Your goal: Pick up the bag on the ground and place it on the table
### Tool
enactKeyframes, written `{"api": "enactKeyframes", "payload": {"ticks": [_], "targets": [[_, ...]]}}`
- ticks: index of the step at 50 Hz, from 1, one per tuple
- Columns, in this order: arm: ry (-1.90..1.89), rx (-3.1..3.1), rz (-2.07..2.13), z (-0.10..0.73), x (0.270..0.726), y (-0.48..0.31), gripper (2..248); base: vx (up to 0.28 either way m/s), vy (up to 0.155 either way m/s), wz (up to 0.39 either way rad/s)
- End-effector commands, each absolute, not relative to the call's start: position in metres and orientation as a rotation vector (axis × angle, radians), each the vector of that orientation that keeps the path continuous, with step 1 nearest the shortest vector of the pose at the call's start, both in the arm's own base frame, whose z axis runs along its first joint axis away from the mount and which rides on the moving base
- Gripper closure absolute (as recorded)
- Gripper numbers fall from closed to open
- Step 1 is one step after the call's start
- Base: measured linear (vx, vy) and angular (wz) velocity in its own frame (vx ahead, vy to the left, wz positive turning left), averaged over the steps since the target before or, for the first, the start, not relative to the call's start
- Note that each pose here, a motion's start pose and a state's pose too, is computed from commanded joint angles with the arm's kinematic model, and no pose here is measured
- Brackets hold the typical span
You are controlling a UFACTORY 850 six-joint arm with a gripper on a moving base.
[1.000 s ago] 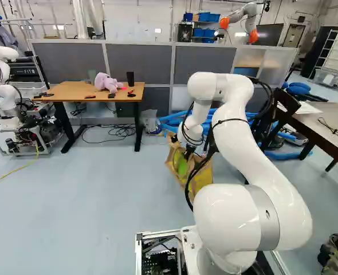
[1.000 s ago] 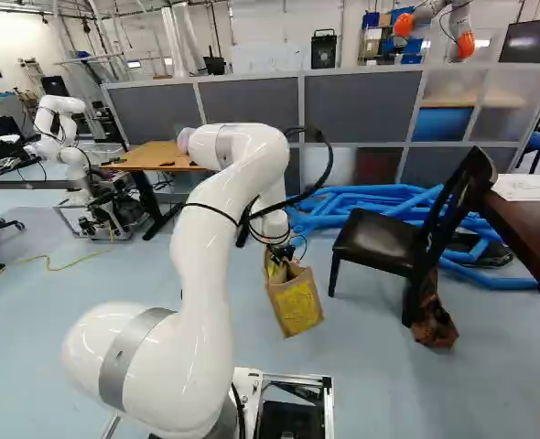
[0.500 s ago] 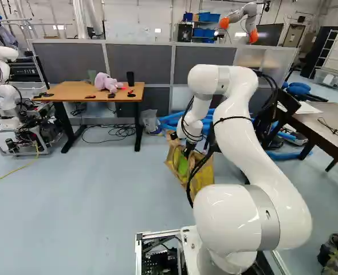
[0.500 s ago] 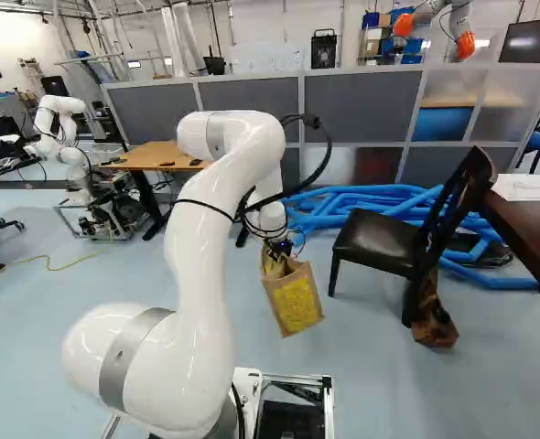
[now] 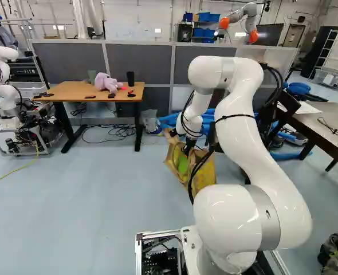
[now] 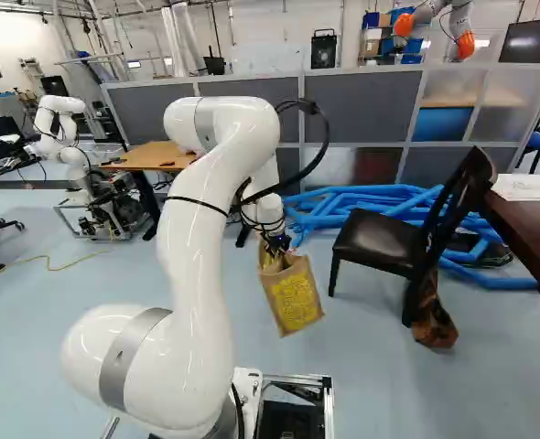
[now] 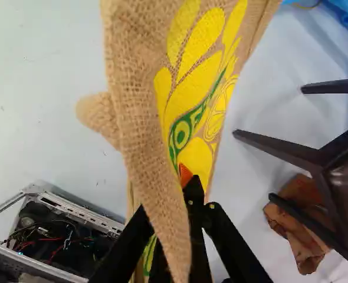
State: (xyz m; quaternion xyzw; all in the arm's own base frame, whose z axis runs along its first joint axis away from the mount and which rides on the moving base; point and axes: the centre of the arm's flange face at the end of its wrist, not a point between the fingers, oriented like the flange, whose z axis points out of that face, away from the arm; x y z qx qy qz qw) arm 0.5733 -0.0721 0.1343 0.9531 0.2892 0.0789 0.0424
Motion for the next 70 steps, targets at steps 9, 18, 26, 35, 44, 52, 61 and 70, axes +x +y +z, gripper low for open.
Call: {"api": "enactKeyframes", "payload": {"ticks": [9,18,26,35,44,52,61,70], "targets": [[0.892,2.916,0.225,0.147,0.57,-0.069,229,0.0,0.0,0.0],[0.898,2.915,0.208,0.16,0.567,-0.066,229,0.0,0.0,0.0],[0.904,2.913,0.201,0.172,0.565,-0.064,229,0.0,0.0,0.0],[0.909,2.905,0.215,0.185,0.563,-0.061,229,0.0,0.0,0.0],[0.914,2.898,0.228,0.199,0.561,-0.058,229,0.0,0.0,0.0],[0.919,2.892,0.237,0.21,0.559,-0.055,229,0.0,0.0,0.0],[0.924,2.887,0.24,0.223,0.556,-0.052,229,0.0,0.0,0.0],[0.929,2.883,0.238,0.236,0.553,-0.05,229,0.0,0.0,0.0]]}}
